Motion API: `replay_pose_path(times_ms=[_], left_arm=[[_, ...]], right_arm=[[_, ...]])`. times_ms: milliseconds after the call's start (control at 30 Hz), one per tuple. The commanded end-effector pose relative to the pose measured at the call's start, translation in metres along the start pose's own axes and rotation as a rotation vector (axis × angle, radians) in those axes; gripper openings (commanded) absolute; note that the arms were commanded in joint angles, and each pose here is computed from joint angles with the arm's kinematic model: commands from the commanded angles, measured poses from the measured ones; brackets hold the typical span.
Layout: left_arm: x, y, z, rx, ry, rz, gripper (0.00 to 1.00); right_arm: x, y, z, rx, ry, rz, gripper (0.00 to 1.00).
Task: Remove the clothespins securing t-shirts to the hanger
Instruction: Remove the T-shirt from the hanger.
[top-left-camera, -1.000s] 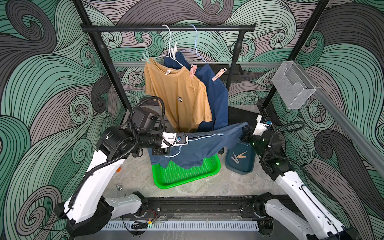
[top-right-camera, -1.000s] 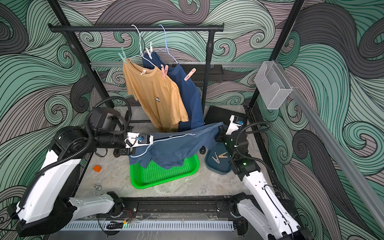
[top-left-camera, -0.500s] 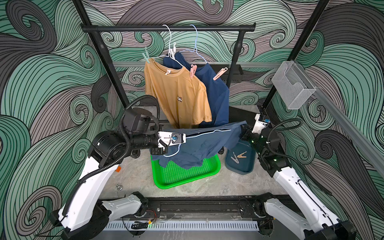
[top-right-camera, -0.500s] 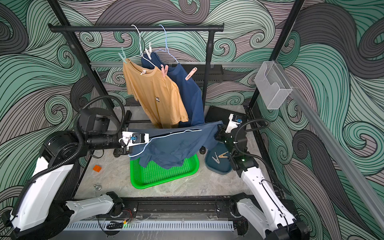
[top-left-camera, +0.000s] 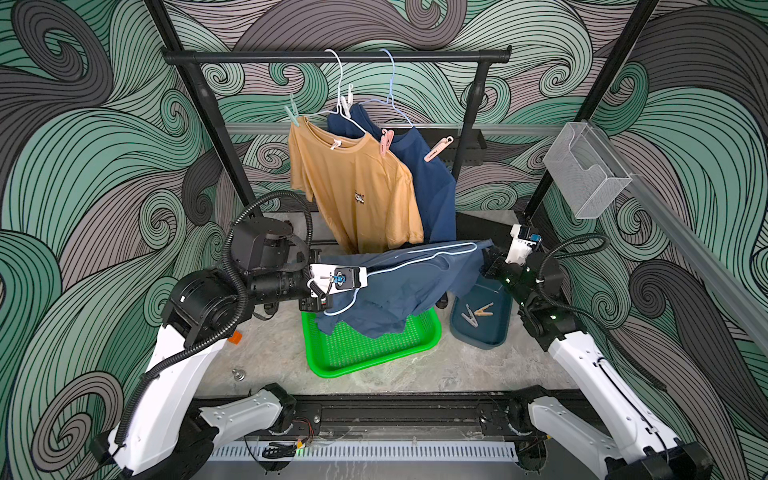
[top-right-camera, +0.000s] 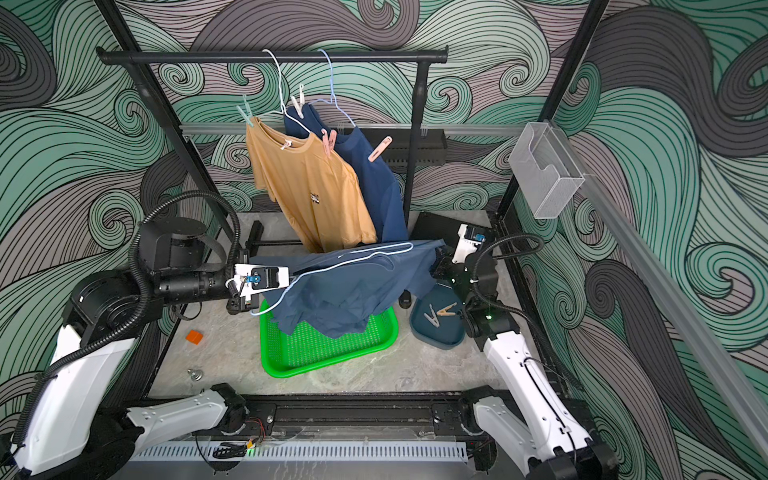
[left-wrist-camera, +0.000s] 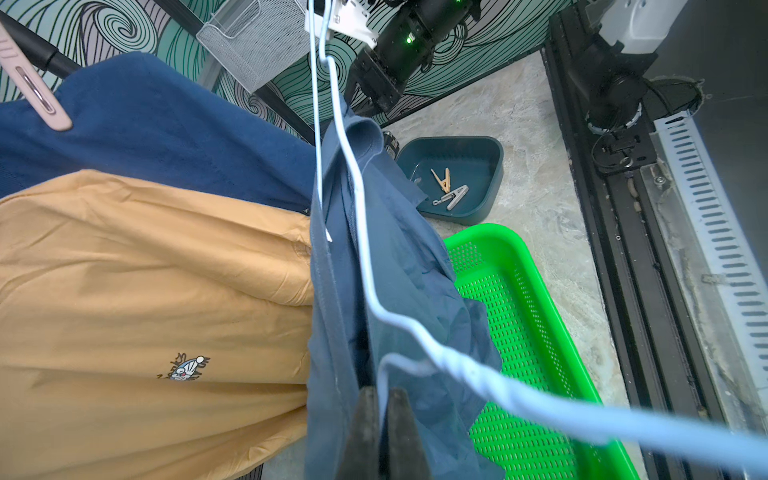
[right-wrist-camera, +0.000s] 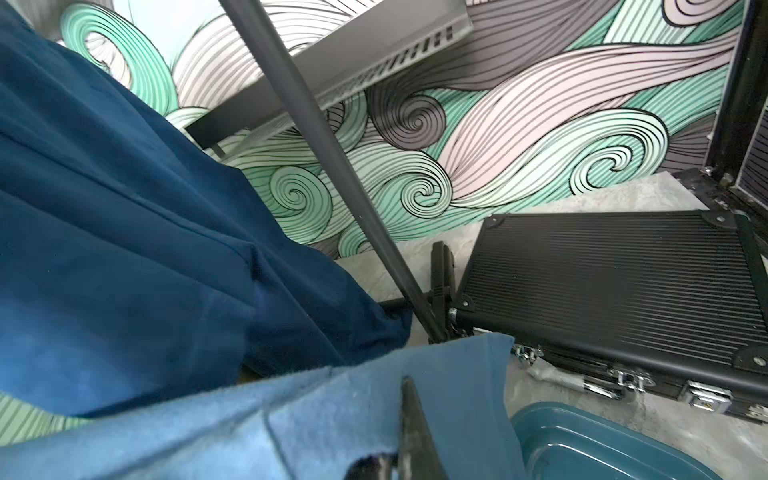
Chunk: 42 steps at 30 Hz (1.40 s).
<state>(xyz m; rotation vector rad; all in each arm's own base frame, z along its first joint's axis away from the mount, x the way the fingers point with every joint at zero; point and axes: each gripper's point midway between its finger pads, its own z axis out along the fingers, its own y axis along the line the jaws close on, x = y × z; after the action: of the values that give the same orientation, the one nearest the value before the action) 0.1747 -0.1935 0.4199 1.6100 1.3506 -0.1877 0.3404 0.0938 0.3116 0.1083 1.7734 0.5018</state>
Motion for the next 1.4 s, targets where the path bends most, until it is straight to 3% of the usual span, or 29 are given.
replay_pose_path(times_ms=[0,167,533,700,800,1033,1367], left_arm=[[-0.008,0.017,0.01,-0.065,-0.067,-0.033,0.0],[-0.016,0.039,0.033,-0.135,-0.159,-0.093,0.0],[-0.019,0.086,0.011,-0.328,-0.116,-0.097,0.0],[-0.018,0.103,0.005,-0.412,-0.112,-0.128,0.0],[-0.02,0.1,0.007,-0.396,-0.142,-0.16,0.0],[-0.038,0.094,0.01,-0.362,-0.313,-0.261,0.0],[-0.064,0.093,-0.003,-0.273,-0.471,-0.505,0.0]], right_arm=[[-0.054,0.049,-0.025,-0.12,-0.115,-0.016,0.0],[-0.051,0.112,-0.041,-0.264,-0.1,-0.029,0.0],[-0.019,0.148,-0.061,-0.357,-0.09,0.046,0.0],[-0.046,0.137,-0.081,-0.293,-0.172,-0.044,0.0],[-0.057,0.123,-0.096,-0.246,-0.221,-0.105,0.0],[0.001,0.16,-0.071,-0.404,-0.02,-0.012,0.0],[0.064,0.188,-0.042,-0.452,0.09,0.001,0.0]])
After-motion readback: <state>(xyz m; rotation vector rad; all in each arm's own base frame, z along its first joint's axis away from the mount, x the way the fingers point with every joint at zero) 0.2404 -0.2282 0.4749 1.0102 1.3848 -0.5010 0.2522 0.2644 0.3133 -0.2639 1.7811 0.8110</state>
